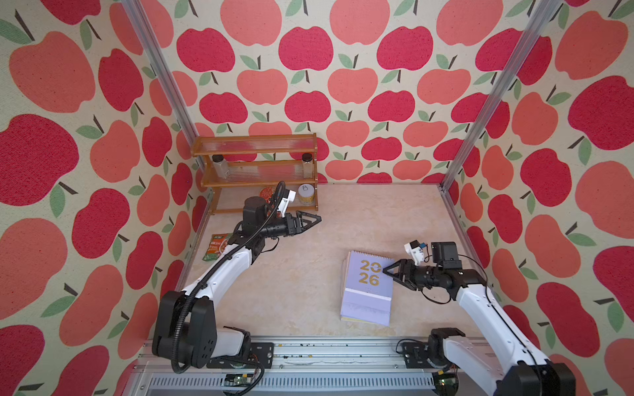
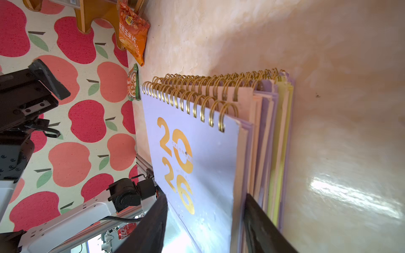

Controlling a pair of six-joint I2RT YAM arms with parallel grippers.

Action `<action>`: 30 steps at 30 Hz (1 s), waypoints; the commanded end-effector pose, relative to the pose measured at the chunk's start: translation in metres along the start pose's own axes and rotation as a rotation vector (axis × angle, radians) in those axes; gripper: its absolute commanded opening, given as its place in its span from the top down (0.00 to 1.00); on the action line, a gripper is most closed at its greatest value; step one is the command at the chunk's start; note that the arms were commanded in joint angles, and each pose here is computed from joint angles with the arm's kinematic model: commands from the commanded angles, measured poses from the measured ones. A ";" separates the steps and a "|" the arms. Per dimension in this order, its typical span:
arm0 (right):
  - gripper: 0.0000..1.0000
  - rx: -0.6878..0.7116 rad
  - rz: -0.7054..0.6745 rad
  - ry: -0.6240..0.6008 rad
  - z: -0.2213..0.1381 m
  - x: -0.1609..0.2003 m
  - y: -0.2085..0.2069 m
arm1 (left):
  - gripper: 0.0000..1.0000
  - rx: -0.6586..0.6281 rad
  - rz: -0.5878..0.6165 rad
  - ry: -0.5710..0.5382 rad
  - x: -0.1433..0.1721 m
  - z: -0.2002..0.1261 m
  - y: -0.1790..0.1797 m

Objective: Stack the calendars
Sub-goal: Place the calendar at the calendar, then reset both arms

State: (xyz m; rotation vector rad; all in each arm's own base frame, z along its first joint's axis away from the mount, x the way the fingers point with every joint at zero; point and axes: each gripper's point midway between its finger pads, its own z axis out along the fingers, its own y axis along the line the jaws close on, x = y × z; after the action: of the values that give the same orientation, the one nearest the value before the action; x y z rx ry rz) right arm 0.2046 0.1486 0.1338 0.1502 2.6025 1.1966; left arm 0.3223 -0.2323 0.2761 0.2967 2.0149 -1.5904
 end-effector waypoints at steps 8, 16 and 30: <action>0.29 0.235 -0.105 -0.110 -0.023 -0.047 -0.009 | 0.01 -0.053 0.041 -0.015 -0.003 -0.015 -0.001; 0.20 0.386 -0.256 -0.170 -0.035 -0.113 0.000 | 0.01 -0.144 0.044 -0.082 -0.028 -0.053 0.011; 0.01 0.552 -0.380 -0.531 -0.056 -0.237 -0.045 | 0.01 -1.261 0.175 -0.543 -0.049 -0.223 0.121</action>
State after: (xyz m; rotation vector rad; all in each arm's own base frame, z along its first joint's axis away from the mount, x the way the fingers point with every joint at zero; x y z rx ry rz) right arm 0.3949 0.0499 0.1869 0.0651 2.3631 0.3465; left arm 0.3682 -0.0446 0.2562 -0.2111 2.0523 -0.4392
